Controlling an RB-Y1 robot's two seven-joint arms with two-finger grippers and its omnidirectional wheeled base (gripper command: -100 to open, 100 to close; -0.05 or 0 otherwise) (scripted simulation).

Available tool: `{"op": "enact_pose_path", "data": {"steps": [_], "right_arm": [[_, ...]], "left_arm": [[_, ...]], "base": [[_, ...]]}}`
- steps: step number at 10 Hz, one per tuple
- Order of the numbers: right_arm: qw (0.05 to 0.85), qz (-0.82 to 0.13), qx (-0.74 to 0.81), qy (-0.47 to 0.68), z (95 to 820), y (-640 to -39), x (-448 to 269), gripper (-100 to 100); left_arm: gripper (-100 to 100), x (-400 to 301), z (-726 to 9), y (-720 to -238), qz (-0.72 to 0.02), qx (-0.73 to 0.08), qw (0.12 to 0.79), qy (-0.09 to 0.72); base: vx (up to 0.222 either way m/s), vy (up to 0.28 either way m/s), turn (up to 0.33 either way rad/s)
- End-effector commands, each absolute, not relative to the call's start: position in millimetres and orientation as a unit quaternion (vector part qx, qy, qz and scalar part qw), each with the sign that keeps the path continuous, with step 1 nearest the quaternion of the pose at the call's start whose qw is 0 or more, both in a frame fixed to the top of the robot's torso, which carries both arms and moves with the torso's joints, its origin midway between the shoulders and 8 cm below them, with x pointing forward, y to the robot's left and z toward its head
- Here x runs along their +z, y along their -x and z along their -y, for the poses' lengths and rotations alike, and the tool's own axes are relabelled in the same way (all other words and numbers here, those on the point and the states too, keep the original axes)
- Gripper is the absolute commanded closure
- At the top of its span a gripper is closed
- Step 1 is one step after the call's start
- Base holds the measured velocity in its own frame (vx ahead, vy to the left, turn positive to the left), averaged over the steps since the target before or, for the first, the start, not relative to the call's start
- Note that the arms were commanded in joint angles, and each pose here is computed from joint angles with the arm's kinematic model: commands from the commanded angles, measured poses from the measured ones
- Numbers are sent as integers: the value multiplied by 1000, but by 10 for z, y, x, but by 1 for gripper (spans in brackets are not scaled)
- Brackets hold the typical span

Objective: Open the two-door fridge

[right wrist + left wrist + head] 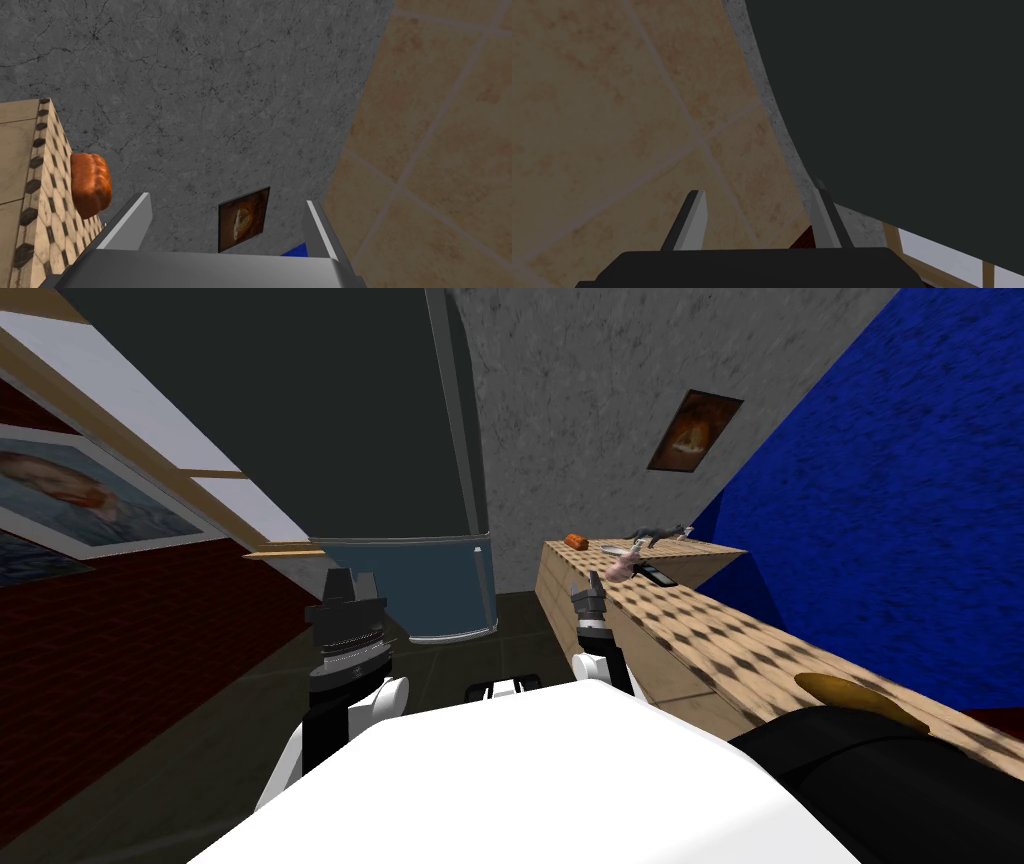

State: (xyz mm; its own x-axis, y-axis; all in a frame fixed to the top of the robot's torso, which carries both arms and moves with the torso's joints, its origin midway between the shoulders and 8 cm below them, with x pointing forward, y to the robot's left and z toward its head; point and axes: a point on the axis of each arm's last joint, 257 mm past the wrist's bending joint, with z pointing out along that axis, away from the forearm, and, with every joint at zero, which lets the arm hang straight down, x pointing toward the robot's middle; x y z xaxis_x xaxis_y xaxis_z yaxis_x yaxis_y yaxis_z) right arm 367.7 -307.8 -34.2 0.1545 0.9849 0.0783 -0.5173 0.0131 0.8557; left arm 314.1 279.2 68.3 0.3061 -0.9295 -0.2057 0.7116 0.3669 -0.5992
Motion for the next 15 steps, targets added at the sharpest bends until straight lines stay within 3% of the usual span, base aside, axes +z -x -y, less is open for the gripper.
{"op": "enact_pose_path", "data": {"steps": [1,2,15], "right_arm": [[648,-295,580,-397,3078,-3677,-342,0],[648,-295,580,-397,3078,-3677,-342,0],[648,-295,579,-397,3079,-3678,-345,0]], "left_arm": [[0,683,-2792,-3141,-268,-525,782,203],[-100,671,-2772,-3160,-282,-525,779,196],[-100,359,-2763,-3443,-447,-497,723,175]], "base": [[0,0,0],[10,6,-15],[12,22,-26]]}}
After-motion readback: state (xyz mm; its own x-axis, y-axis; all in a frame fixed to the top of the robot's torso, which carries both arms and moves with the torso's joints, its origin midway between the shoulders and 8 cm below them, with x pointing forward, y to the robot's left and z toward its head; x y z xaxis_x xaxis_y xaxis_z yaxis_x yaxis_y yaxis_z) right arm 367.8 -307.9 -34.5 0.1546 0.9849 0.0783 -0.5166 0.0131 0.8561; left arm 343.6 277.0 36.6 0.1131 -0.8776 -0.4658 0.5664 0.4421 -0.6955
